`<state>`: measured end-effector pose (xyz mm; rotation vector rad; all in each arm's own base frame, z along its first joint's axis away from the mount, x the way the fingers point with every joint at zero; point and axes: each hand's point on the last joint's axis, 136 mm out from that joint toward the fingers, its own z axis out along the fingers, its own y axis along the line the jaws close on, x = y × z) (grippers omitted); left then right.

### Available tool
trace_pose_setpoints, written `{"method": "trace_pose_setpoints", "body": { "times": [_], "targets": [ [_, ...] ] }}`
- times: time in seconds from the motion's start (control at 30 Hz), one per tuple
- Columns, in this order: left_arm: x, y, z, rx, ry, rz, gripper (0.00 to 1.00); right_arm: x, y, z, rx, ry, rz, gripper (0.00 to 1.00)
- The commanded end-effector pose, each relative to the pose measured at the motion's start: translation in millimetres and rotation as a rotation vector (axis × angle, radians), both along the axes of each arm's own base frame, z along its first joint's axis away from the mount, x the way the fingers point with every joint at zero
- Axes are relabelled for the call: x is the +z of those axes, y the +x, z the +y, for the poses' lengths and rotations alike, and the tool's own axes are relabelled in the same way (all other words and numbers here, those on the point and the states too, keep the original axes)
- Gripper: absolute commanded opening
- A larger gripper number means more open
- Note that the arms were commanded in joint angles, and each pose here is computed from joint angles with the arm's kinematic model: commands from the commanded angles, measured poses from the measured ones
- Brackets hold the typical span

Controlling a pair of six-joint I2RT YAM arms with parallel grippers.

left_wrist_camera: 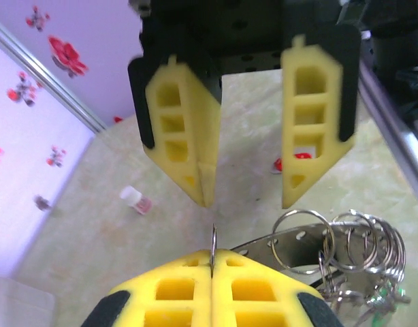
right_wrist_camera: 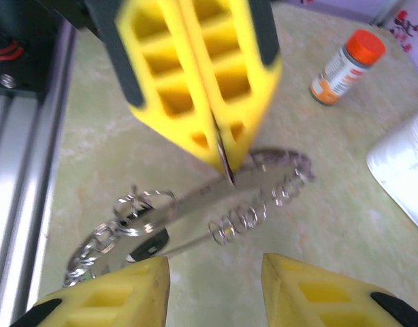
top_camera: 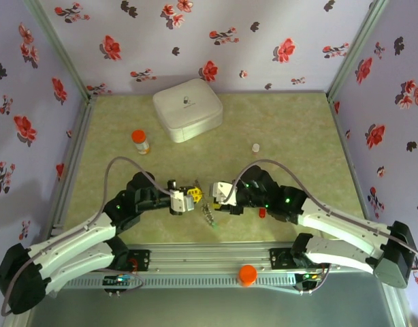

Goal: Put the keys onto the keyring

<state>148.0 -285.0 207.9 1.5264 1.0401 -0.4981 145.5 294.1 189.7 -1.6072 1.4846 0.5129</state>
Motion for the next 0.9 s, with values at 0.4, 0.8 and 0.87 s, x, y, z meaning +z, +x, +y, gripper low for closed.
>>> {"method": "trace_pose_setpoints", "body": {
  "times": [0.4, 0.8, 0.87],
  "targets": [
    [20, 18, 0, 0.086, 0.045, -0.399, 0.00, 6, 12, -4, -0.083, 0.072, -0.038, 0.37],
    [31, 37, 7, 0.268, -0.127, -0.119, 0.00, 22, 18, -12, -0.182, 0.161, 0.039, 0.45],
    [34, 42, 12, 0.327, -0.208, -0.044, 0.00, 36, 27, -12, -0.273, 0.242, 0.169, 0.47]
  ]
}}
